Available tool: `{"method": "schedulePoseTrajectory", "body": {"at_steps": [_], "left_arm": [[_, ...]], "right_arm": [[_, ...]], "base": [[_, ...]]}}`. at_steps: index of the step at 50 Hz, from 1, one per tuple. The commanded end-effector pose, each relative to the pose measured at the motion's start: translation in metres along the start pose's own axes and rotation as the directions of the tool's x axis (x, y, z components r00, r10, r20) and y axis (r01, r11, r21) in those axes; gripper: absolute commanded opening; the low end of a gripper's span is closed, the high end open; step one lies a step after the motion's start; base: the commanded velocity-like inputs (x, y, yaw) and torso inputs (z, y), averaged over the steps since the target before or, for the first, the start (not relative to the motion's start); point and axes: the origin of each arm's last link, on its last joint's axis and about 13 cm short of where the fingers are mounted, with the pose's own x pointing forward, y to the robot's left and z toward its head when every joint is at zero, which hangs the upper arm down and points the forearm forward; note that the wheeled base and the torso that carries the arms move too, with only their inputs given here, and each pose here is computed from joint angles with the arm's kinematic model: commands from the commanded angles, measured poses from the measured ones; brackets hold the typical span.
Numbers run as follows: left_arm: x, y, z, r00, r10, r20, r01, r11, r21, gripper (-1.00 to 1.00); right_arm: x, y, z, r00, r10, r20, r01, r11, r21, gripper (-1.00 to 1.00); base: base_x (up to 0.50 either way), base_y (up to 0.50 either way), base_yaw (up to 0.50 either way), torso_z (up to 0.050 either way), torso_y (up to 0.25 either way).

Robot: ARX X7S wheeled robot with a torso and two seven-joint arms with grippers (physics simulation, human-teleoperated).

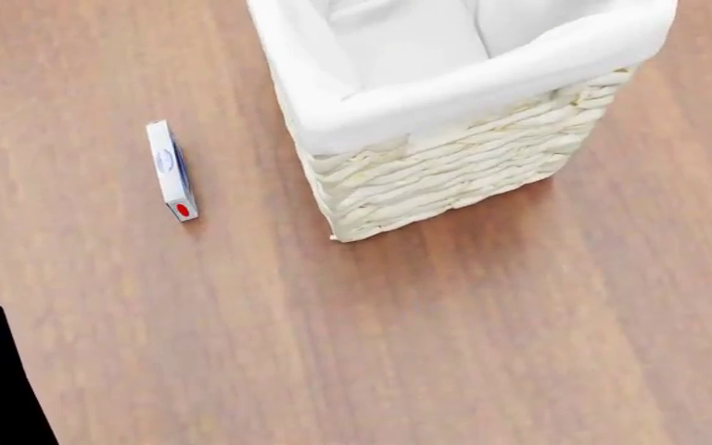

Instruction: Pick up the alphabet soup and the cream cheese box, and put them in the basket.

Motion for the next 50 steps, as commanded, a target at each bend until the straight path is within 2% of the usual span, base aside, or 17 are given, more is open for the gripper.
{"method": "schedulePoseTrajectory", "body": {"at_steps": [1,23,25,50], "left_arm": [[0.002,0.002,-0.002,1.000,0.011,-0.001,-0.011,1.000,0.005,1.00],[0.001,0.006,0.002,0.999,0.045,0.014,-0.045,0.999,0.013,1.00],[0.002,0.007,0.004,0.998,0.052,0.020,-0.052,0.999,0.008,1.00],[0.002,0.008,0.011,0.996,0.073,0.046,-0.074,0.997,0.025,1.00]], "right_arm": [[0.010,0.002,-0.002,1.000,0.022,-0.012,-0.022,1.000,0.010,1.00],[0.026,0.002,-0.013,0.999,0.042,-0.031,-0.042,0.999,-0.012,1.00],[0.027,0.003,-0.006,0.999,0.049,-0.024,-0.049,0.999,-0.015,1.00],[0.044,0.000,-0.023,0.996,0.063,-0.058,-0.065,0.998,-0.023,1.00]], "base": [[0.00,0.00,0.00,0.000,0.000],[0.00,0.00,0.00,0.000,0.000],[0.00,0.00,0.00,0.000,0.000],[0.00,0.00,0.00,0.000,0.000]]}}
